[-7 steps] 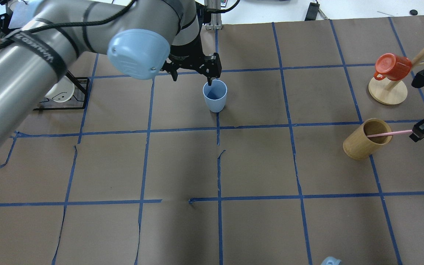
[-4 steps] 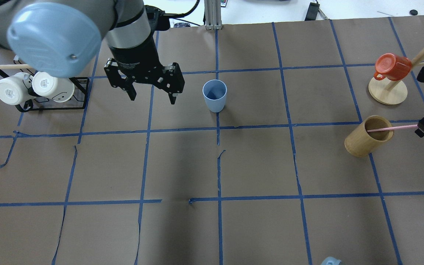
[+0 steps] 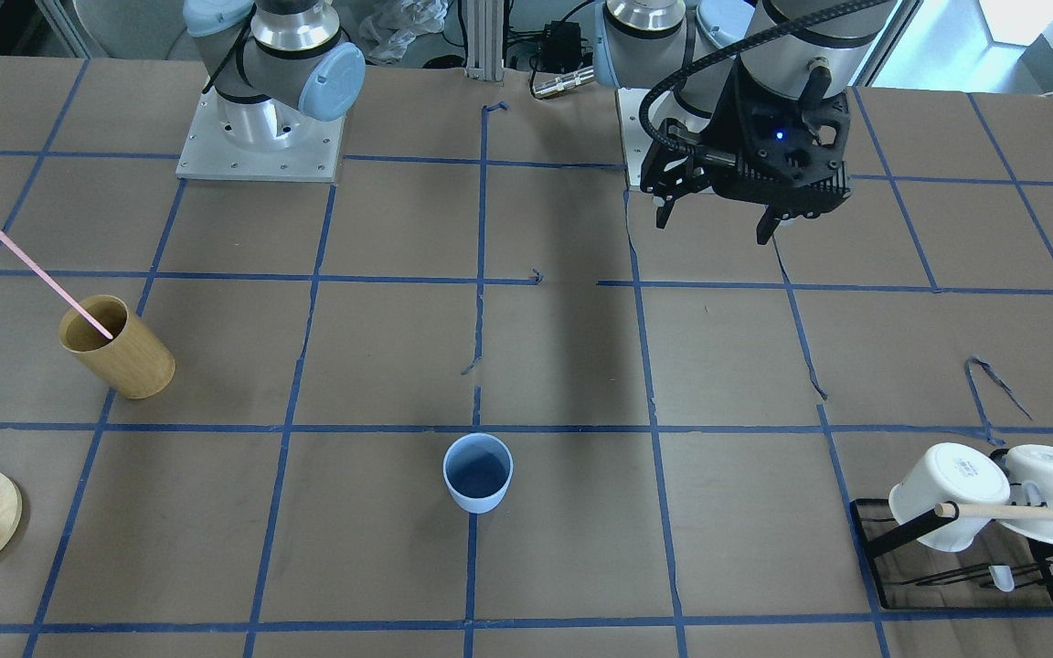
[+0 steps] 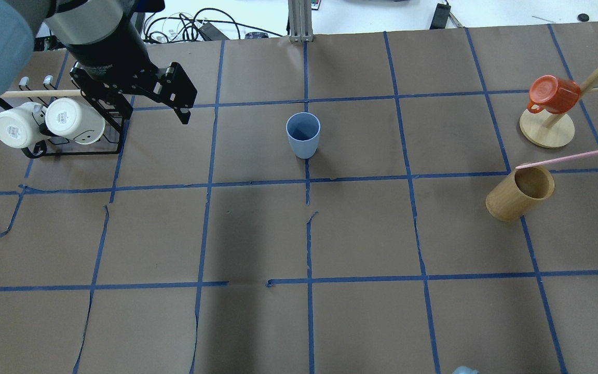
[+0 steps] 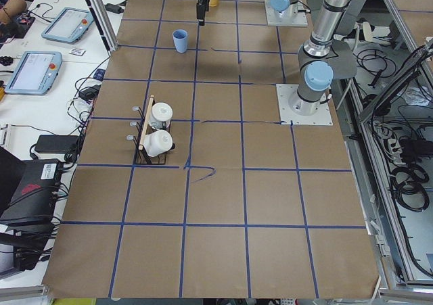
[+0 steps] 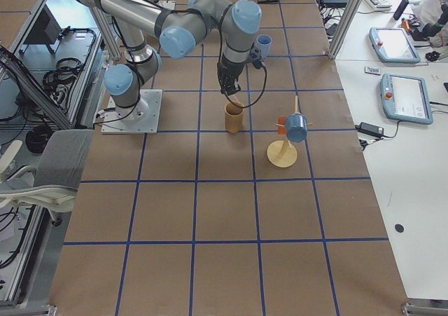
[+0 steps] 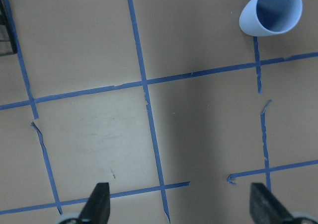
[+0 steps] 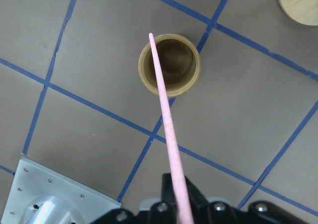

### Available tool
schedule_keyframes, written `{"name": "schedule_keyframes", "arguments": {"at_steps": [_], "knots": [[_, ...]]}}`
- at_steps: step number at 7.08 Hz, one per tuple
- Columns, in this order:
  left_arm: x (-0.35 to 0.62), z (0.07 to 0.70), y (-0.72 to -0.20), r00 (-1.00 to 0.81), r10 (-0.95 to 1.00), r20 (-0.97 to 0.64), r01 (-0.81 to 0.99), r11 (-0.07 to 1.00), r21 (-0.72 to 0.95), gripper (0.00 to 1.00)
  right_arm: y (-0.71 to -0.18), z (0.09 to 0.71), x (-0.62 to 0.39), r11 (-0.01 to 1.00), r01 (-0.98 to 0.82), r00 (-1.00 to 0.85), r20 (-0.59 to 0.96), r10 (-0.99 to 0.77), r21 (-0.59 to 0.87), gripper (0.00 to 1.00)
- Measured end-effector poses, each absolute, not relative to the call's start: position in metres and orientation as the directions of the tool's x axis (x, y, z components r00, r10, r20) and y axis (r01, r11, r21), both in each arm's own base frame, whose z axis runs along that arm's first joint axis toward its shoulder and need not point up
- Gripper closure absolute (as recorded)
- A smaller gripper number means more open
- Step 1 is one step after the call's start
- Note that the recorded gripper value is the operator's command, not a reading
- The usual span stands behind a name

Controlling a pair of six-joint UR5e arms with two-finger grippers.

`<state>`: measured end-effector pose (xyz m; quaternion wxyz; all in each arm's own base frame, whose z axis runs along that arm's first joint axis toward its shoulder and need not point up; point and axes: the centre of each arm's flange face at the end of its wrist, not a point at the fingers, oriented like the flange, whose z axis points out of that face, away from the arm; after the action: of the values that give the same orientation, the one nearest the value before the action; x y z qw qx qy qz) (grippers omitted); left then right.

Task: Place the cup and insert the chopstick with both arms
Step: 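Carry the pink chopstick with the right gripper above the blue cup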

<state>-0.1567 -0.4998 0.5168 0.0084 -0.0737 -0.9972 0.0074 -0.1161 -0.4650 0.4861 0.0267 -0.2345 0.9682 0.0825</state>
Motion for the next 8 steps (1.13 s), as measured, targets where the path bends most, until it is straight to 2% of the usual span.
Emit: {"name": "schedule_keyframes", "arguments": {"at_steps": [3,8], "knots": [[-0.153,0.52,-0.503,-0.99,0.142,0.01,0.141,0.989,-0.048,0.0,-0.475,0.546,0.002,0.885,-0.42,-0.905,-0.016,-0.426,0.2,0.94],[-0.152,0.524,-0.499,-0.99,0.139,0.007,0.139,0.989,-0.051,0.0,-0.518,0.508,0.263,0.966,-0.221,-0.973,0.038,-0.228,0.136,0.93]]}}
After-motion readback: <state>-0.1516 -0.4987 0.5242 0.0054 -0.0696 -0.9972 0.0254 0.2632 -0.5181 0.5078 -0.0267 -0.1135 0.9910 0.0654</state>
